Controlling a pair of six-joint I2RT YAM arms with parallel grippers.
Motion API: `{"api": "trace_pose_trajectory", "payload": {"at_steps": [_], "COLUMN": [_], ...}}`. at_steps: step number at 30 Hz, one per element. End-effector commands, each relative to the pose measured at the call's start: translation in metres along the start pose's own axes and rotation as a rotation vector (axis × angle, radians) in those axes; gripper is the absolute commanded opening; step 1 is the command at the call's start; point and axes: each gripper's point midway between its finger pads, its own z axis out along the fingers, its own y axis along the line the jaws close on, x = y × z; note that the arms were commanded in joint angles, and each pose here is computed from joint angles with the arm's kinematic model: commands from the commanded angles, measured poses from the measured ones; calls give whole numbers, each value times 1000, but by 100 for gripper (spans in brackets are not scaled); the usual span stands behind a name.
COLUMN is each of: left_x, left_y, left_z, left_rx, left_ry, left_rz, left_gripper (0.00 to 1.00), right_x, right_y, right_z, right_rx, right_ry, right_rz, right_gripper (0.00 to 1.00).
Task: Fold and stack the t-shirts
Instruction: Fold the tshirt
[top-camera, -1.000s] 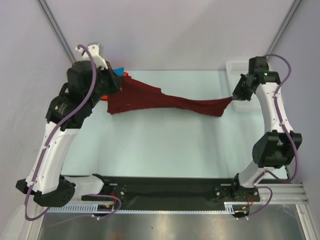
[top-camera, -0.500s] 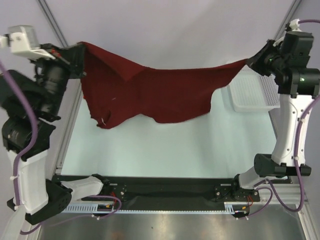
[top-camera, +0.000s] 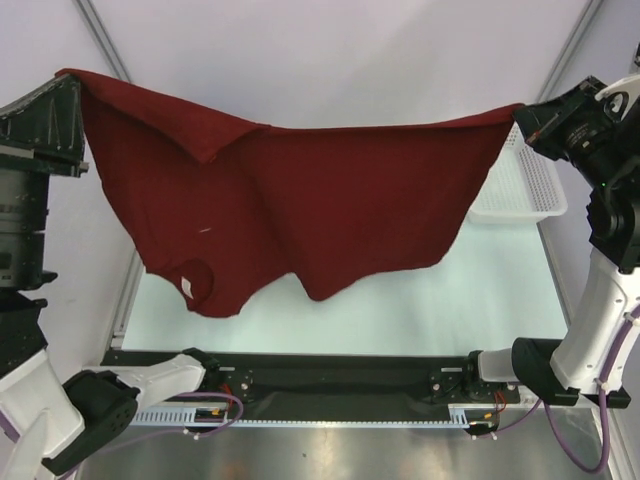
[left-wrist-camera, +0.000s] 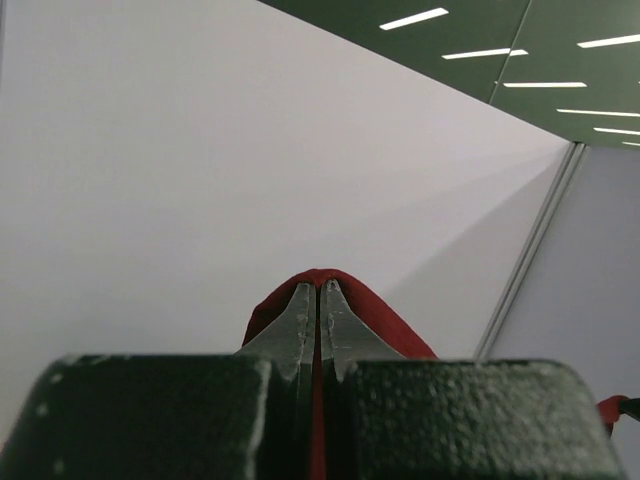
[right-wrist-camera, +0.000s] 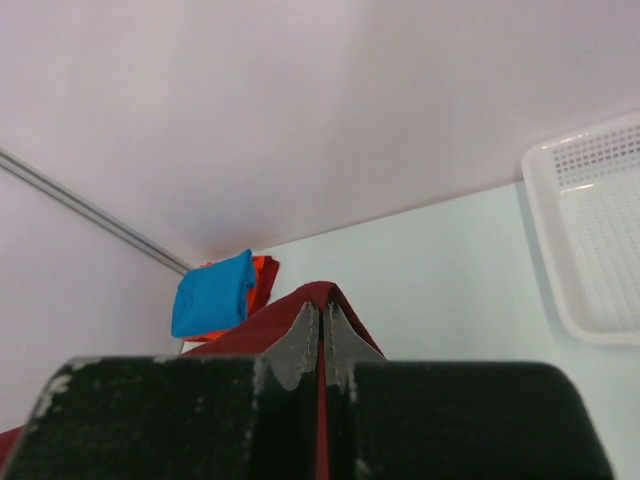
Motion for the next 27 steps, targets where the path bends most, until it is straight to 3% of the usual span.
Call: {"api": "trace_pose_trajectory", "payload": {"at_steps": [1, 5, 6, 7, 8, 9, 10, 16, 20, 23, 27], "left_x": [19, 44, 71, 54, 61, 83, 73, 105, 105, 80, 53], "left_y": [3, 0, -2, -2, -1, 1, 7, 55, 76, 86, 76], "left_z": [30, 77, 105, 114, 129, 156, 167, 238, 256, 250, 236], "left_rx": [-34, -51, -54, -47, -42, -40, -22, 80, 165, 225, 269], "left_ry": [-5, -34, -12, -64, -68, -63, -109, -220, -297, -372, -400], "left_rz": [54, 119, 126, 121, 117, 95, 96, -96, -266, -345, -355], "left_gripper": [0, 0, 0, 0, 0, 0, 0, 0, 0, 0, 0], "right_x": [-3, 6, -2, 1, -2, -8, -1, 0, -18, -39, -59], "right_y": [-7, -22, -18, -25, -29, -27, -37, -67, -61, -45, -38], "right_z": [34, 87, 93, 118, 128, 137, 159, 223, 237, 229, 211], "right_rx": [0, 16, -1, 0, 0, -21, -6, 1, -61, -120, -147], "right_ry": [-1, 42, 22, 37, 34, 19, 41, 18, -39, -97, -147], "right_rz": [34, 83, 90, 101, 137, 148, 167, 231, 278, 303, 331], "right_gripper": [0, 0, 0, 0, 0, 0, 0, 0, 0, 0, 0]}}
